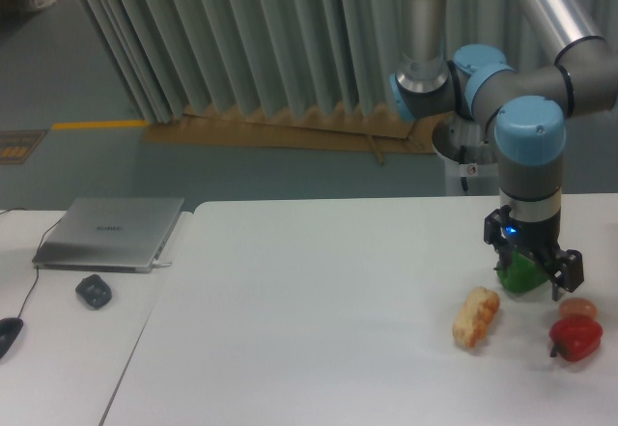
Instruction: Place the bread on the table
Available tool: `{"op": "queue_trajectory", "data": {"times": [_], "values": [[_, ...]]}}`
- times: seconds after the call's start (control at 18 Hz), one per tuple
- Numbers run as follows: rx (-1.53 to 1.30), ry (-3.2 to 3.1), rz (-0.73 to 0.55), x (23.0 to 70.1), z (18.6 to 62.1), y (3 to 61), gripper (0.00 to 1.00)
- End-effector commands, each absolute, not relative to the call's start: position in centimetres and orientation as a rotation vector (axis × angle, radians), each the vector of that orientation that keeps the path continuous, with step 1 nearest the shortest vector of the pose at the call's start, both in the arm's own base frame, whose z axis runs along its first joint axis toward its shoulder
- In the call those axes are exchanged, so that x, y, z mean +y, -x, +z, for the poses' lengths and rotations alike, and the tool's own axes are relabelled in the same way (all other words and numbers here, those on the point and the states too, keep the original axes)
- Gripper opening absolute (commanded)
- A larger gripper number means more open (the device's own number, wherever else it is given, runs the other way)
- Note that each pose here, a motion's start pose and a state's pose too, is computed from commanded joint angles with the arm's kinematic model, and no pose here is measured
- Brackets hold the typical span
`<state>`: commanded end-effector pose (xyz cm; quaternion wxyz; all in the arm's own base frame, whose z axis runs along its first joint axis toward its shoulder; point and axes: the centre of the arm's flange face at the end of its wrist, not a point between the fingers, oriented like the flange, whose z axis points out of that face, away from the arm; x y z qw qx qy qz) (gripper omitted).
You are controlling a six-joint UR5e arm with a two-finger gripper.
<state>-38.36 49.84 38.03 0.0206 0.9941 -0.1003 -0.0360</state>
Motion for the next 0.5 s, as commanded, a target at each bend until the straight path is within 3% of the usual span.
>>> {"op": "queue_trajectory", "data": {"times": [0.5], "values": [[-0.385,-3.075,-0.090,47.6,38.2,38.6,1.00]]}}
